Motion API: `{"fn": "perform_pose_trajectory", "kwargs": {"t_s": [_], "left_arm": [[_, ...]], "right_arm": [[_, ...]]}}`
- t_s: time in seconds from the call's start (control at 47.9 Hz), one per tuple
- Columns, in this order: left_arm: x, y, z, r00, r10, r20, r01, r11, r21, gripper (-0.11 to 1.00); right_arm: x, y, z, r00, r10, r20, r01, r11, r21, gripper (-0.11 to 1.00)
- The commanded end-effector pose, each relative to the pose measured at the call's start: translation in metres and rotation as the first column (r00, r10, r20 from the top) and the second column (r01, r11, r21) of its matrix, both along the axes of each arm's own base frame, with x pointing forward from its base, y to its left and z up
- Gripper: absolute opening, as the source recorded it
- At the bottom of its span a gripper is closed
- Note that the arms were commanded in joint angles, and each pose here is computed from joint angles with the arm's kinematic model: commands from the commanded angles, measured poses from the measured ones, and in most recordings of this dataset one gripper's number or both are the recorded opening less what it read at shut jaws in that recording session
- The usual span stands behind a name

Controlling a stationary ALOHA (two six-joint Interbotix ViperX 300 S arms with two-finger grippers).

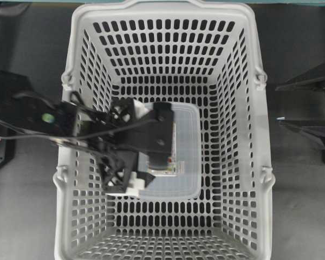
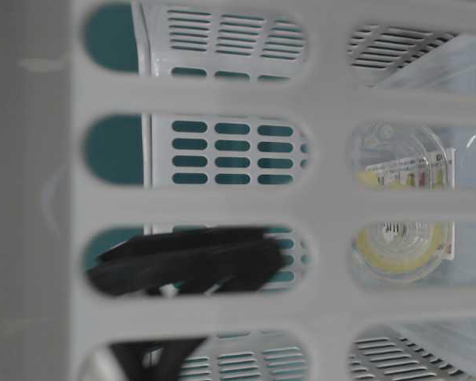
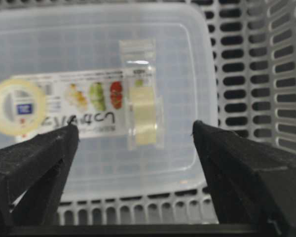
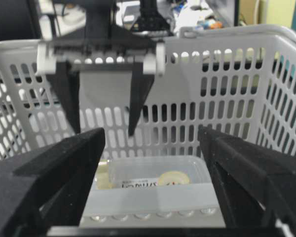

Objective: Pick up the tape dispenser from the shopping basket with the left arm.
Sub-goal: 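Lower the left gripper and close it around the tape dispenser, then lift the held tape dispenser upward with the left gripper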

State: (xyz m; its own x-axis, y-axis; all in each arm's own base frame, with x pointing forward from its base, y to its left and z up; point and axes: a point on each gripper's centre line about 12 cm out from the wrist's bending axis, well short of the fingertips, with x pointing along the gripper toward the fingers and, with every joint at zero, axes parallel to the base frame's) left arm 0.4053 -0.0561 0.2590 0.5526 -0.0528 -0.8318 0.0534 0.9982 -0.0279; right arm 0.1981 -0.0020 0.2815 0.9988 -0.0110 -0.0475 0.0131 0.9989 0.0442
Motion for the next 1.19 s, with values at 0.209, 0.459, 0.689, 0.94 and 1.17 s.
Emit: {"fn": "perform_pose_trajectory", "kwargs": {"t_s": [0.209, 0.459, 0.689, 0.94, 1.17], "left_arm": [[0.016, -0.004, -0.043, 0.996, 0.001, -0.088, 0.0, 1.0, 0.012, 0.87], [0.021, -0.005, -0.044, 0.996, -0.008, -0.09, 0.009, 1.0, 0.017, 0.72], [0.017, -0.005, 0.014, 1.0, -0.013, 0.0, 0.013, 1.0, 0.01, 0.29], [-0.002, 0.0, 0.098, 0.999, 0.001, 0.033, -0.001, 1.0, 0.004, 0.29], [-0.007, 0.0, 0.131, 0.997, 0.003, 0.074, -0.002, 1.0, -0.002, 0.29]], "right_arm": [[0.002, 0.0, 0.008, 1.0, -0.002, 0.021, 0.002, 1.0, 0.001, 0.74], [0.002, 0.0, 0.008, 1.0, -0.001, 0.02, 0.001, 1.0, 0.003, 0.74], [0.001, 0.0, 0.007, 1.0, -0.002, 0.018, 0.002, 1.0, 0.003, 0.74], [0.001, 0.0, 0.005, 1.0, -0.002, 0.012, 0.002, 1.0, 0.003, 0.74], [0.001, 0.0, 0.005, 1.0, -0.001, 0.014, 0.001, 1.0, 0.004, 0.74]]}}
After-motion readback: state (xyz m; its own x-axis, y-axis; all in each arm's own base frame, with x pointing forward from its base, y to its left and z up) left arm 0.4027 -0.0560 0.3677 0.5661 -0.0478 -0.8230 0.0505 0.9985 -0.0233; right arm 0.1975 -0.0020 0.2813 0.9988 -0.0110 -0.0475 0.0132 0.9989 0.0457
